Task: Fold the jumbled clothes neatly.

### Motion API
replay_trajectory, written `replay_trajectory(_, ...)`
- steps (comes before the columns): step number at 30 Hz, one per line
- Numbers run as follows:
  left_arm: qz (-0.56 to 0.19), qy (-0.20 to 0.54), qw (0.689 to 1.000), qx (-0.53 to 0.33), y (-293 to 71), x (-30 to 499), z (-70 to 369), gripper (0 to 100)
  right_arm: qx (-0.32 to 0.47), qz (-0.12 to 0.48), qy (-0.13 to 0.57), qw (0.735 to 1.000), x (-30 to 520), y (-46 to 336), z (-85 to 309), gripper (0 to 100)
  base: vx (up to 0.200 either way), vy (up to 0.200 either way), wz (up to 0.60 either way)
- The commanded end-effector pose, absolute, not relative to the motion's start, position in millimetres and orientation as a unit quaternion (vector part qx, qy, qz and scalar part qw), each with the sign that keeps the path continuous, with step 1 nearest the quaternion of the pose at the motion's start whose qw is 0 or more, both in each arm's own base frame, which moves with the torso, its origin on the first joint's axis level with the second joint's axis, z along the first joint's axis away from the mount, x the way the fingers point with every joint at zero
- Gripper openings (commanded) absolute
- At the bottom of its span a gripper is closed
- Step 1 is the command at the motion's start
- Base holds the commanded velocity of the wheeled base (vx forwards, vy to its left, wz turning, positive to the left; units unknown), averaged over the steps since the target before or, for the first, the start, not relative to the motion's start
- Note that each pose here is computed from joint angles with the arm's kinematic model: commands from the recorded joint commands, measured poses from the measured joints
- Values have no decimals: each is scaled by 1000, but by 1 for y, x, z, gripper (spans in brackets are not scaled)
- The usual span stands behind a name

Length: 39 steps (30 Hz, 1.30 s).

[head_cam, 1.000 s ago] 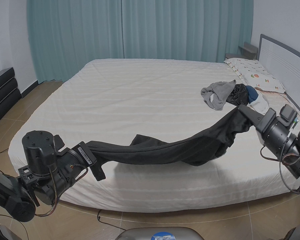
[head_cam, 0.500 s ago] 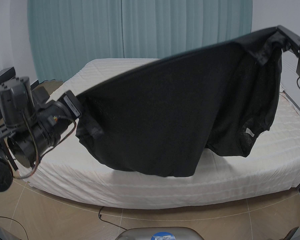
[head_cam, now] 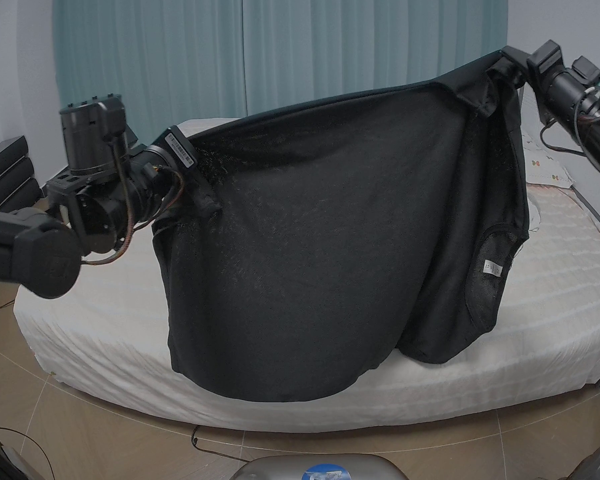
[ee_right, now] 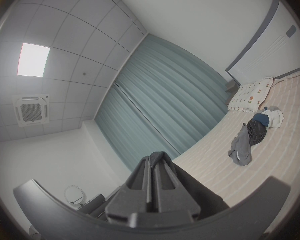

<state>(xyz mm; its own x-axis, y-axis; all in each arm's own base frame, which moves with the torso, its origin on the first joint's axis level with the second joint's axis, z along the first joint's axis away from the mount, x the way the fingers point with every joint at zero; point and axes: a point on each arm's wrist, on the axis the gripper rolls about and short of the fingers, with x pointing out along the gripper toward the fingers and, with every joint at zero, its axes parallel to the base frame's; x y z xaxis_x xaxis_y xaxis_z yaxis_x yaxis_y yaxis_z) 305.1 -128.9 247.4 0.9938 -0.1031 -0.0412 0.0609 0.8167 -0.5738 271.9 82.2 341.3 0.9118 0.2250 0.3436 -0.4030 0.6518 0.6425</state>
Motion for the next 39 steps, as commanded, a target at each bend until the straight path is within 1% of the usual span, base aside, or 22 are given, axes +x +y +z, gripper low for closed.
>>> replay_trajectory(1, -14, 72, 956, -285, -136, 357, 206, 0, 372, 152, -69, 913, 324, 94, 306, 0, 200, 0, 0)
replay_trajectory(5, -13, 91, 956, -279, -144, 388, 181, 0, 370, 146, -52, 916, 354, 103, 279, 0, 200, 0, 0)
replay_trajectory(8, 0, 90, 956, -279, -141, 411, 167, 0, 368, 142, -49, 918, 370, 107, 260, 0, 200, 0, 0)
replay_trajectory(12, 10, 109, 956, -273, -144, 428, 142, 0, 364, 129, -15, 922, 387, 112, 227, 0, 200, 0, 0)
replay_trajectory(14, 12, 125, 956, -267, -148, 432, 127, 0, 360, 121, 7, 925, 397, 115, 207, 0, 0, 0, 0)
replay_trajectory(15, 12, 125, 956, -267, -148, 432, 127, 0, 360, 121, 7, 925, 397, 115, 207, 0, 0, 0, 0)
replay_trajectory(16, 17, 139, 955, -262, -150, 438, 109, 0, 356, 109, 33, 927, 409, 119, 182, 0, 0, 0, 0)
replay_trajectory(17, 17, 139, 955, -262, -150, 438, 109, 0, 356, 109, 33, 927, 409, 119, 182, 0, 0, 0, 0)
replay_trajectory(20, 24, 159, 953, -256, -154, 448, 82, 0, 352, 87, 55, 930, 424, 121, 147, 0, 0, 0, 0)
replay_trajectory(22, 25, 163, 953, -255, -154, 449, 77, 0, 352, 82, 60, 930, 427, 121, 141, 0, 0, 0, 0)
replay_trajectory(24, 32, 179, 951, -250, -154, 453, 56, 0, 349, 68, 78, 931, 433, 122, 121, 0, 0, 0, 0)
replay_trajectory(26, 33, 182, 950, -252, -155, 455, 51, 0, 350, 65, 83, 931, 435, 122, 115, 0, 0, 0, 0)
replay_trajectory(31, 47, 193, 944, -263, -153, 470, 24, 0, 345, 49, 119, 930, 443, 121, 80, 0, 0, 0, 0)
replay_trajectory(32, 50, 196, 944, -262, -151, 471, 20, 100, 344, 46, 125, 930, 444, 119, 74, 100, 0, 0, 0)
replay_trajectory(36, 50, 221, 939, -257, -149, 470, 5, 100, 340, 31, 155, 927, 451, 113, 41, 100, 0, 0, 0)
replay_trajectory(39, 53, 224, 939, -256, -147, 470, 4, 100, 354, 26, 164, 920, 454, 109, 31, 100, 0, 0, 0)
